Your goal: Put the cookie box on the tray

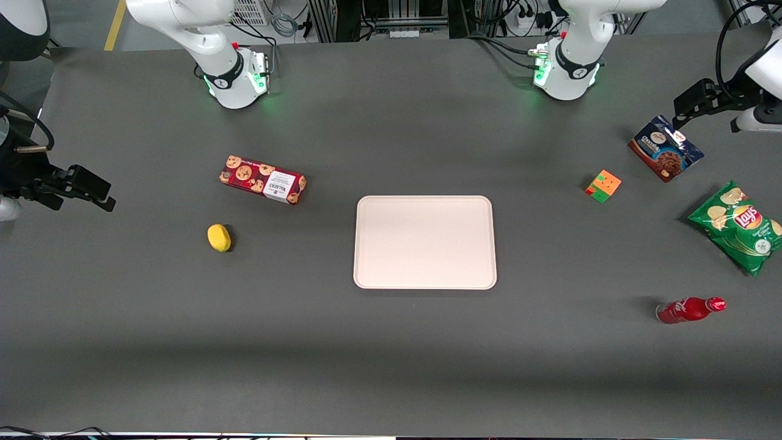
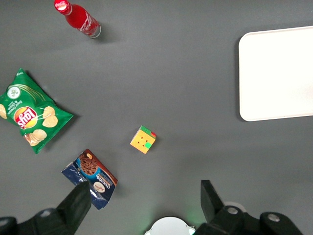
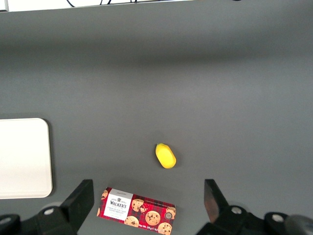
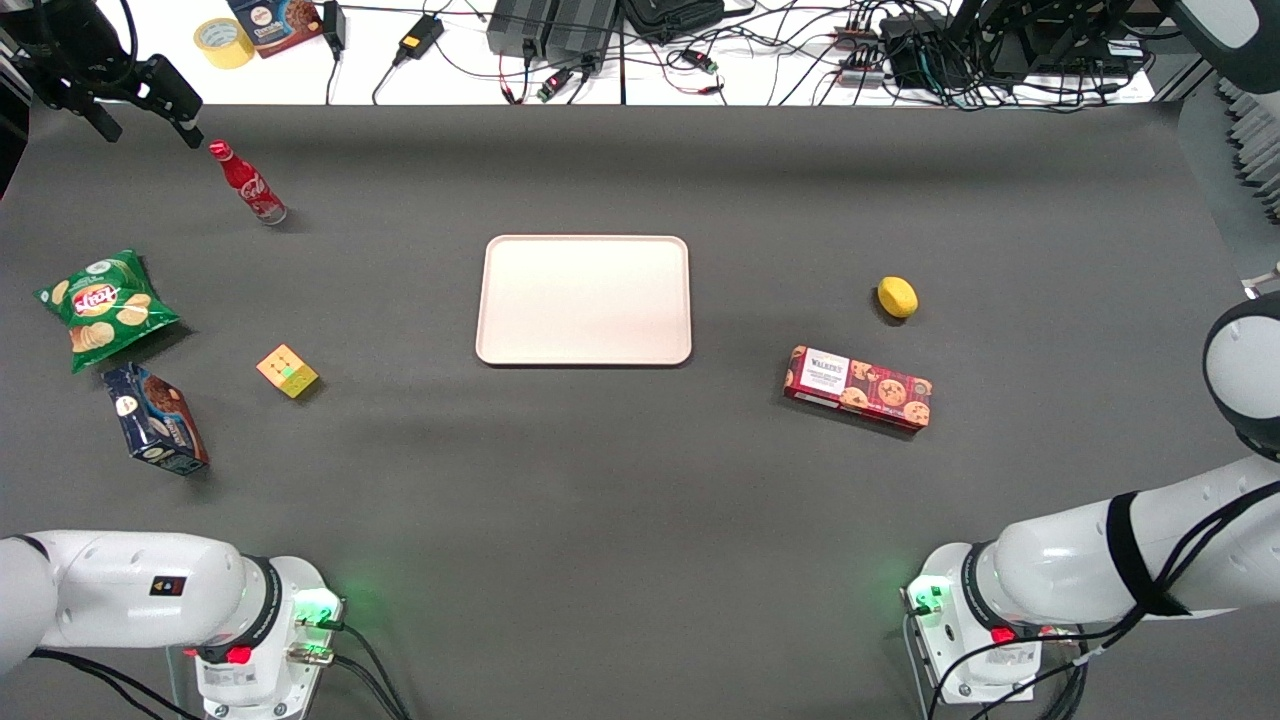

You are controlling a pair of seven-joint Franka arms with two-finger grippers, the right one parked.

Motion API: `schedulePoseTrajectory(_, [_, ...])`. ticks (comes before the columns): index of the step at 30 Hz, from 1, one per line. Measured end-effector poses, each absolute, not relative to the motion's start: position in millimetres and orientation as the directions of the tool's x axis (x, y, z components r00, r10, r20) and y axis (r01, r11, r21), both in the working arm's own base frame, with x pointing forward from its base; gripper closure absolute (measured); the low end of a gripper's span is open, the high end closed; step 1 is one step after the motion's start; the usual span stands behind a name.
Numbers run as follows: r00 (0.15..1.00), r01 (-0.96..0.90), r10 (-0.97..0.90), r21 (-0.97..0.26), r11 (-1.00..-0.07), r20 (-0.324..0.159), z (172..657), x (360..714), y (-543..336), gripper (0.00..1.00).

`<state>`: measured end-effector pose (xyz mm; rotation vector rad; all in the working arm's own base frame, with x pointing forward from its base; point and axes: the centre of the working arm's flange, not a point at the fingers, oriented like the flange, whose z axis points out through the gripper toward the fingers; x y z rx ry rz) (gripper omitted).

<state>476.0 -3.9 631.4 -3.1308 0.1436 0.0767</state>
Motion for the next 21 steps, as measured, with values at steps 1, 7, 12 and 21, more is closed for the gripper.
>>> schedulePoseTrajectory(1, [0.995,-0.091,-0.091,-0.004,-0.996,-0.049,631,476,-4,0.0])
schedulePoseTrajectory(7, [0.997,-0.058,-0.058,0.001,-0.998,-0.058,628,477,9,0.0])
schedulePoseTrajectory(12, [0.996,0.014,0.013,0.015,-1.0,-0.09,637,469,43,0.0])
schedulePoseTrajectory(21, [0.96,0.22,0.223,-0.04,-0.975,-0.167,693,421,128,0.0])
